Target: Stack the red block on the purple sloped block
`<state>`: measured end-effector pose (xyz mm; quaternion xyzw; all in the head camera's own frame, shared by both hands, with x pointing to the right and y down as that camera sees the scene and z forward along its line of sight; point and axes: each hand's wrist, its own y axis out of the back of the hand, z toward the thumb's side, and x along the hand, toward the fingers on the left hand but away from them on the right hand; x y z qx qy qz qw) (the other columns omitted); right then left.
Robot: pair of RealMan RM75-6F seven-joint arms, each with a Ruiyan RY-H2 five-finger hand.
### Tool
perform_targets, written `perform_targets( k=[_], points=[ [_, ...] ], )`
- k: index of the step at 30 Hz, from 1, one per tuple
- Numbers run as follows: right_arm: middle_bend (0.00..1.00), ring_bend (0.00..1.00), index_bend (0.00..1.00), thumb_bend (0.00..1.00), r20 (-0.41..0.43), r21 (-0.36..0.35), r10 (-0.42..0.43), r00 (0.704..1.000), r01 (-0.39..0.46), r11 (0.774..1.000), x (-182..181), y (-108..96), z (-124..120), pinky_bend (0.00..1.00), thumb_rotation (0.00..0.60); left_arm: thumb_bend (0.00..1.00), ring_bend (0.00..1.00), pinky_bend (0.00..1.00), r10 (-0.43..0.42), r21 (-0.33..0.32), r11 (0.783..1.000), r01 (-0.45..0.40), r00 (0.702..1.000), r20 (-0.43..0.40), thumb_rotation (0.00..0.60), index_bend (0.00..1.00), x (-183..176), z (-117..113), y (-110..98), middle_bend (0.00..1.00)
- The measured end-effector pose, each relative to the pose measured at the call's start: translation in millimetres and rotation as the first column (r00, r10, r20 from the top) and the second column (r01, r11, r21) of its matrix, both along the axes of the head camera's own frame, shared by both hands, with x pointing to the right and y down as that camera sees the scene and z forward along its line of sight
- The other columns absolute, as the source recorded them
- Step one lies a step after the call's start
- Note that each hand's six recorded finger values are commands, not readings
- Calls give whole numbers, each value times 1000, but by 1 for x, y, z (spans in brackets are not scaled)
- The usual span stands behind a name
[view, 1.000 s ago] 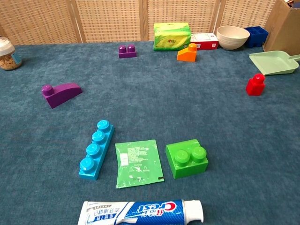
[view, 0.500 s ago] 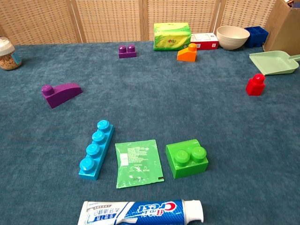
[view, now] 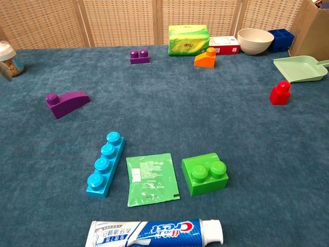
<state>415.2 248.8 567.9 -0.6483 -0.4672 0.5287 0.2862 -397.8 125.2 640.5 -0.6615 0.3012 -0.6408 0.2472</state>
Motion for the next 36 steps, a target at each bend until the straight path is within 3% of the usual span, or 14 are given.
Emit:
perform_targets(
  k=[14, 25, 36],
  points=[
    [264, 48, 403, 197, 13, -13, 8, 1000, -8, 1000, 1, 3, 2, 54, 600, 321, 5, 0, -60, -76, 995, 56, 997, -54, 600, 274, 40, 25, -24, 114],
    [263, 48, 406, 197, 34, -22, 14, 999, -13, 1000, 1, 5, 2, 54, 600, 321, 0, 0, -97, -138, 987, 87, 993, -66, 600, 254, 65, 43, -30, 98],
    [263, 44, 407, 197, 57, -28, 31, 998, -30, 999, 4, 10, 0, 54, 600, 321, 0, 0, -108, -155, 983, 99, 993, -51, 600, 240, 75, 55, -34, 88]
  ],
)
